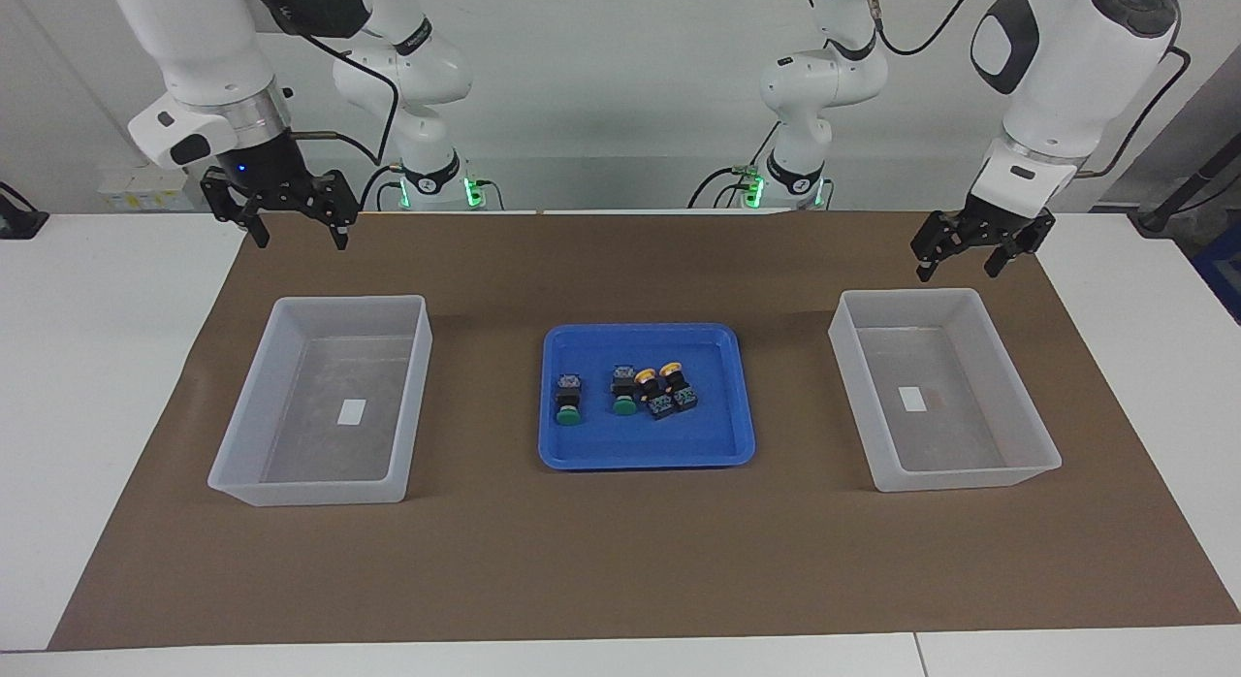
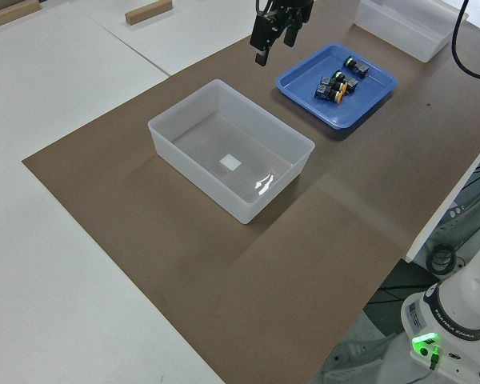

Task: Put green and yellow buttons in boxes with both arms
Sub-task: 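Move the left gripper from its bin over the blue tray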

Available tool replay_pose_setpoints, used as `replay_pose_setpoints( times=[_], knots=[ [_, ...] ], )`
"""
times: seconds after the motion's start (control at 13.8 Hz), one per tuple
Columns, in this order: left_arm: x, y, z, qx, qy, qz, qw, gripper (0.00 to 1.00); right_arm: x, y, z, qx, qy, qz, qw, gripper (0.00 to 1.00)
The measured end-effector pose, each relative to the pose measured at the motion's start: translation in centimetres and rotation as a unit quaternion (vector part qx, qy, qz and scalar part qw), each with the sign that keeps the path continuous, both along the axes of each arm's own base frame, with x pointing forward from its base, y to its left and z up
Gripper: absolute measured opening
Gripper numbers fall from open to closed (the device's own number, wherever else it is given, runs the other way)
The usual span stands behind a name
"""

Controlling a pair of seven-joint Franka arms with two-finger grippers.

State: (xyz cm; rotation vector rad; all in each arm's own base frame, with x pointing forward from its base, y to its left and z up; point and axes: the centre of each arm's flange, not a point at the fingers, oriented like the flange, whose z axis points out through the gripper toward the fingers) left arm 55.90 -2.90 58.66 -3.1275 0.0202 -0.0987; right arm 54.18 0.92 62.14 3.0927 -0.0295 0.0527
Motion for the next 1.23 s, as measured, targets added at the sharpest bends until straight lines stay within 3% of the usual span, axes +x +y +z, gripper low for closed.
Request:
replay_pose_setpoints(
  times=[0.58, 1.23],
  knots=[
    [0.4, -2.3, -2.4, -0.004, -0.016, 0.012, 1.0, 1.0, 0.0, 0.2, -0.1, 0.013, 0.0, -0.034, 0.999, 1.0],
    [1.0, -15.3, -14.3, -0.05, -0.035, 0.053, 0.997, 1.0, 0.0, 0.3, -0.1, 0.014, 0.001, -0.037, 0.999, 1.0]
  ],
)
